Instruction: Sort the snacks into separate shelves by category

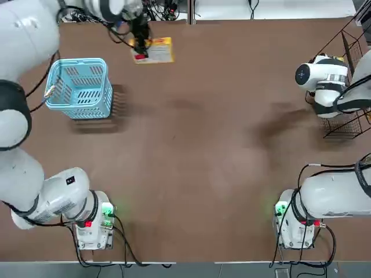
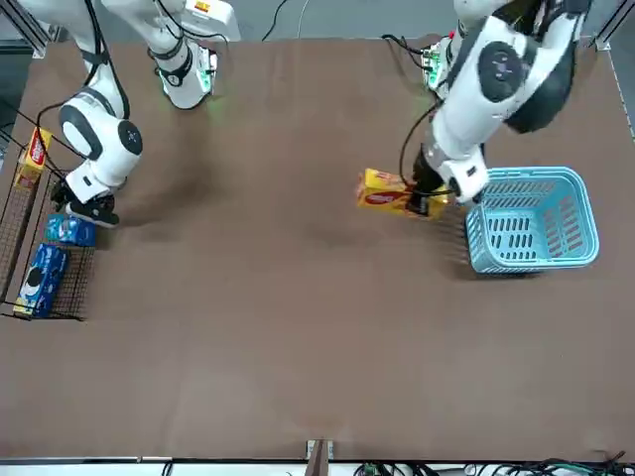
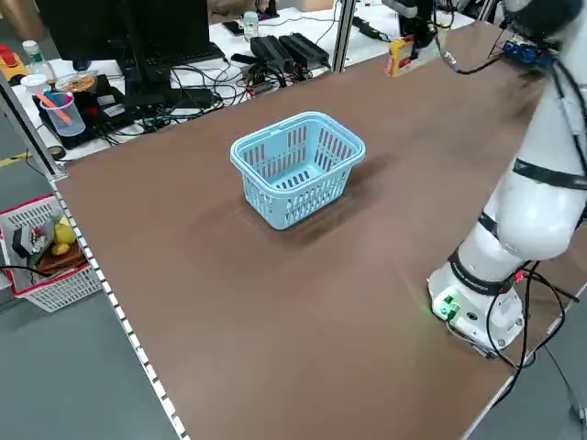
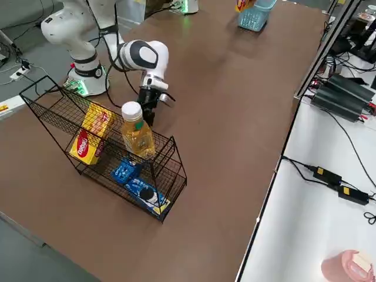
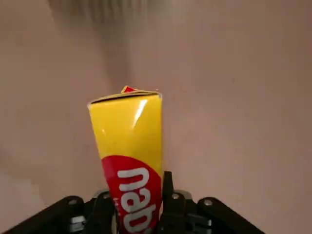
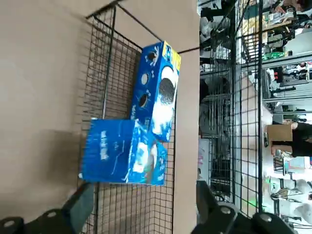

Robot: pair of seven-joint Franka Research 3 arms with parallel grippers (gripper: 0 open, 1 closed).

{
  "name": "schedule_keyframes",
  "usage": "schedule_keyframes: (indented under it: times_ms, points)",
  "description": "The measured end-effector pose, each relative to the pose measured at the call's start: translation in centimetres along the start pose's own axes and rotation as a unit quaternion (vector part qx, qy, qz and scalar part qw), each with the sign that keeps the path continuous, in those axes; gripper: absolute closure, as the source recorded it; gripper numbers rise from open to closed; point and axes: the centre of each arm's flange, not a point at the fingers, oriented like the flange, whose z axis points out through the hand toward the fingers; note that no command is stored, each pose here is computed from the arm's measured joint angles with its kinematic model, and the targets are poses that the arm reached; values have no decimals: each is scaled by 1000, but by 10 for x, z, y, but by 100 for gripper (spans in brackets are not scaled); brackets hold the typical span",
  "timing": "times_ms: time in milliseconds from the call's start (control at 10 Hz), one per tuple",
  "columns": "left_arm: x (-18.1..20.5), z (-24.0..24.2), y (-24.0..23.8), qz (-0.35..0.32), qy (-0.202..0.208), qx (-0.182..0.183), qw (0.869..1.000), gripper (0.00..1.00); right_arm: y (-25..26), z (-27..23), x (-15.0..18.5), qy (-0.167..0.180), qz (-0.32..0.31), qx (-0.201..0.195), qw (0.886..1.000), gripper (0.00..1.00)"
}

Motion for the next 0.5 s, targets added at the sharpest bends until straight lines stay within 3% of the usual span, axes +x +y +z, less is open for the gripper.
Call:
schedule_keyframes:
  times_ms: [300, 500]
  points:
    - [-101, 76, 10, -20, 8, -8, 1000, 69, -6, -7, 6, 15, 5, 26, 1000, 7]
    - [-155, 143, 15, -25, 27, -1, 999, 69, -13, -16, 12, 18, 46, 91, 995, 7]
